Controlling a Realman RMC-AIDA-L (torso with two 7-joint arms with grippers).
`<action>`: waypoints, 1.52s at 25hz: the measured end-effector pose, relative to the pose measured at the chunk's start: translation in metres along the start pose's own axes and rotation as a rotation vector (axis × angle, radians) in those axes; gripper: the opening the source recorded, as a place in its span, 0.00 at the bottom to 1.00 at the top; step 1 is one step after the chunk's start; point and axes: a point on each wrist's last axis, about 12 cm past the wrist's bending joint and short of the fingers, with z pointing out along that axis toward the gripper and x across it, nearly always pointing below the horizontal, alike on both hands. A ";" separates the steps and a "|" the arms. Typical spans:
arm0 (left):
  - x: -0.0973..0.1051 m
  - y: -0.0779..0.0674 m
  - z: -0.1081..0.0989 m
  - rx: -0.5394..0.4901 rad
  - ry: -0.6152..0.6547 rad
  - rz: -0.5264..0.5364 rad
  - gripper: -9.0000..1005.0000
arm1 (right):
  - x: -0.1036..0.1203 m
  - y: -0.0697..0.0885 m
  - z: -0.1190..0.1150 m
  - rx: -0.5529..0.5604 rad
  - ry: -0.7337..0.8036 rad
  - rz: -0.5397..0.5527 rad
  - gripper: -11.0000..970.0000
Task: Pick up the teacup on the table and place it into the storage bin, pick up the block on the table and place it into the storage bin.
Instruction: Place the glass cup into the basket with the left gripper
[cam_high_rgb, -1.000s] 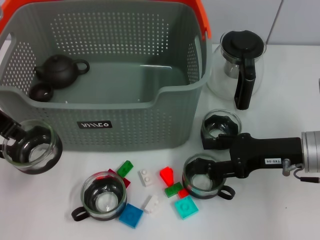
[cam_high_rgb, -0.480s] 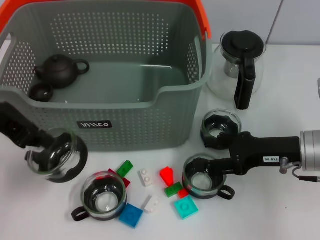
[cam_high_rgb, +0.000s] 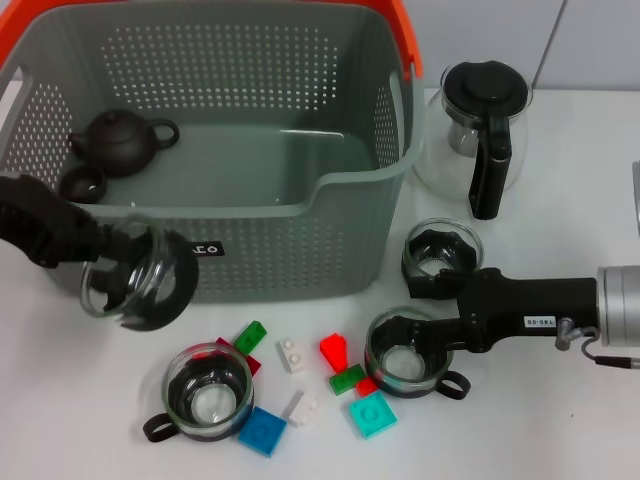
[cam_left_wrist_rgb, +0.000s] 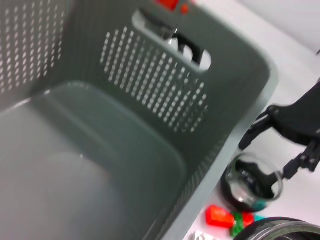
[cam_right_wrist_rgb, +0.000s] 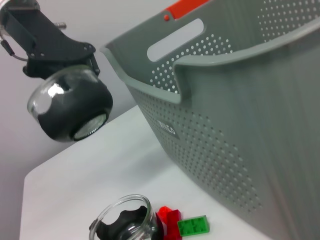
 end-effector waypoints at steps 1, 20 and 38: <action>0.000 0.000 0.000 0.007 -0.014 0.006 0.05 | 0.001 0.000 0.000 0.002 0.000 0.003 0.94; -0.069 0.015 -0.008 -0.099 -0.375 0.108 0.05 | 0.002 0.000 0.000 0.002 0.000 0.010 0.94; -0.169 0.019 0.034 -0.435 0.107 0.286 0.05 | -0.006 0.004 -0.010 -0.049 -0.070 0.013 0.94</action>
